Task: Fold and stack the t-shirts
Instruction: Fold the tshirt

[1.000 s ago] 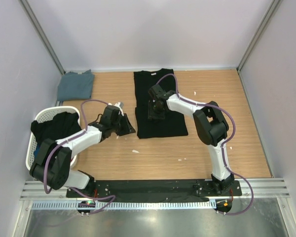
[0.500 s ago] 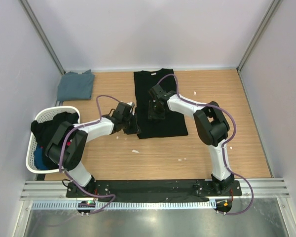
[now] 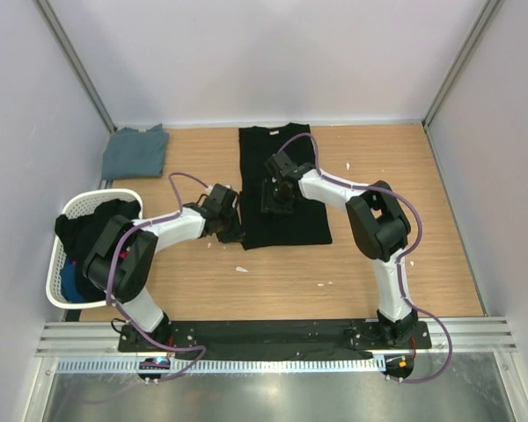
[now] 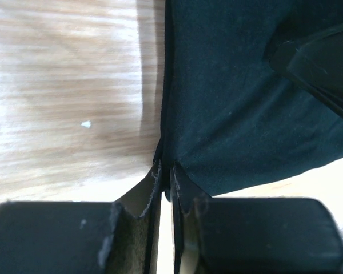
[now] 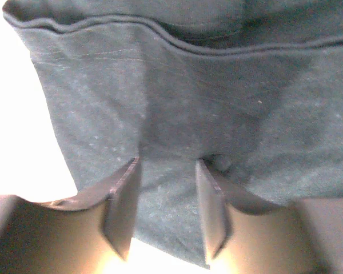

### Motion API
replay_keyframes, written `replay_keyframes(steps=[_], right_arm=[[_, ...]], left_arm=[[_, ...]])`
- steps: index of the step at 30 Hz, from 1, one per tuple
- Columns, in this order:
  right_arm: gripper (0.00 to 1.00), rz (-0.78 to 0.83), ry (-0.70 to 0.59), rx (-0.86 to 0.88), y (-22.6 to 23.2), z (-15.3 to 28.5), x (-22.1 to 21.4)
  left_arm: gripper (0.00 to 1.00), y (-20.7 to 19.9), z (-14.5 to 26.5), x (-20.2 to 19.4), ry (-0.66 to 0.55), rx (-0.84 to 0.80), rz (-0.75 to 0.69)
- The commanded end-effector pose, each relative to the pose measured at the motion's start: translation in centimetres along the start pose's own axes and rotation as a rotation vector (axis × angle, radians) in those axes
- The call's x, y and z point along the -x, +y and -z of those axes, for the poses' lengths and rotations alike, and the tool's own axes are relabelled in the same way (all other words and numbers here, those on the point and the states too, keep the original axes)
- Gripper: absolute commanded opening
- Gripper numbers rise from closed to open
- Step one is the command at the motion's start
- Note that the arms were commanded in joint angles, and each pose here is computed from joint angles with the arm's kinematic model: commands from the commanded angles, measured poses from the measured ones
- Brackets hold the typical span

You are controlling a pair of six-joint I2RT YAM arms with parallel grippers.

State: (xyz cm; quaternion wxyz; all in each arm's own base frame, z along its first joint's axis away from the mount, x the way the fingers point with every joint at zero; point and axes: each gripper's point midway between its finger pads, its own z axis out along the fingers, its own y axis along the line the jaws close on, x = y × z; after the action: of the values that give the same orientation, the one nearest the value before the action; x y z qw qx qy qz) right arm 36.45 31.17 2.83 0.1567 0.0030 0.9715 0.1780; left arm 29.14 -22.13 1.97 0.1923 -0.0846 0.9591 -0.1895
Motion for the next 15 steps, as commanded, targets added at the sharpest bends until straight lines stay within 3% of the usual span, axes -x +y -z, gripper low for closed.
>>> replay_keyframes(steps=[1,7,12,15], right_arm=[[0.52,0.03,-0.009,0.023,0.8,2.4,0.5],[0.65,0.111,-0.095,0.1,3.2,9.8,2.2],[0.74,0.106,-0.082,-0.021,-1.2,12.7,-1.4],[0.77,0.069,-0.013,-0.106,-5.7,12.4,-6.5]], left_arm=[[0.09,3.4,1.4,-2.2,0.069,0.137,-0.02],[0.1,4.8,2.5,-4.0,0.143,0.19,-0.034],[0.1,4.9,3.3,-5.0,0.174,0.187,-0.013],[0.13,4.8,3.7,-5.8,0.193,0.172,0.023]])
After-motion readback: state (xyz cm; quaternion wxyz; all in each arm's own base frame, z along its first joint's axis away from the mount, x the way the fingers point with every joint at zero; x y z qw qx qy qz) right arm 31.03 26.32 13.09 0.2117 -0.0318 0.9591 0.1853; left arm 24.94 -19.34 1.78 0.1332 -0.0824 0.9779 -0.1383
